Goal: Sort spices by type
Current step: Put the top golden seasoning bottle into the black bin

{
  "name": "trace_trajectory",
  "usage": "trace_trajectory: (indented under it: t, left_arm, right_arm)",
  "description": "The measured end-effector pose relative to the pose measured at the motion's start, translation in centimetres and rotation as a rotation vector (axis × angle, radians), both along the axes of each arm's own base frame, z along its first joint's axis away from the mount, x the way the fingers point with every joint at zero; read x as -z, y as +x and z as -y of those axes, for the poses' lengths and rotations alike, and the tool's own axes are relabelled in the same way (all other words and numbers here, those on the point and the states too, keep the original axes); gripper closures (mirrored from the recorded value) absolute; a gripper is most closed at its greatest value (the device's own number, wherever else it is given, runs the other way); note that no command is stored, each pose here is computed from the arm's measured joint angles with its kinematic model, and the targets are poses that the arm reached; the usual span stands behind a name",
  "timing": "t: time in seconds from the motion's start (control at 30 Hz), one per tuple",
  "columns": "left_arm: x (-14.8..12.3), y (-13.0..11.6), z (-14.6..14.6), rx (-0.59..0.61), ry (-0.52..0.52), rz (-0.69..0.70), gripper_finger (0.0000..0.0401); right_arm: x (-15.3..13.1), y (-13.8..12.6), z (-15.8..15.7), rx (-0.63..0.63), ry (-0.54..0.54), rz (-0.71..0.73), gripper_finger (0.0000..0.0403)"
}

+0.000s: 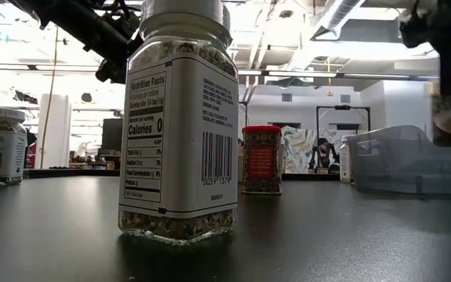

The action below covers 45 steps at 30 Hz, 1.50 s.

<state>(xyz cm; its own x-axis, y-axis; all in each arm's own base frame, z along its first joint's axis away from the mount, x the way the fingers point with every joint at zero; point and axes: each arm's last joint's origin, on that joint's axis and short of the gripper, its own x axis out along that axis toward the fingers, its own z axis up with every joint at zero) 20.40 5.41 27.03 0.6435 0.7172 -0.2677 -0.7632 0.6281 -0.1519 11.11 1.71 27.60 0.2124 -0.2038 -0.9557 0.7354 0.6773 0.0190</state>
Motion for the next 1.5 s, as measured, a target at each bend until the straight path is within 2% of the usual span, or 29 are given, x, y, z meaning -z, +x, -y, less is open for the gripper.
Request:
trace_trajectory:
  t: [0.27,0.4,0.77,1.13,1.5]
  left_arm:
    - [0.0,0.0,0.0,0.000,0.001,0.000,0.0030]
    - [0.0,0.0,0.0,0.000,0.001,0.000,0.0030]
    - [0.0,0.0,0.0,0.001,0.002,-0.002,0.0030]
    - [0.0,0.0,0.0,0.000,0.001,-0.001,0.0030]
    - [0.0,0.0,0.0,0.000,0.000,-0.001,0.0030]
  right_arm:
    - [2.5,-0.2,-0.3,-0.055,-0.016,0.007,0.0099]
    - [2.5,0.1,-0.1,-0.063,-0.044,0.059,0.0099]
    - [2.6,0.3,0.8,-0.018,-0.051,0.029,0.0099]
    - [3.0,1.1,0.5,-0.269,-0.069,-0.056,0.0100]
    - [4.9,1.4,0.4,-0.322,-0.037,-0.065,0.0100]
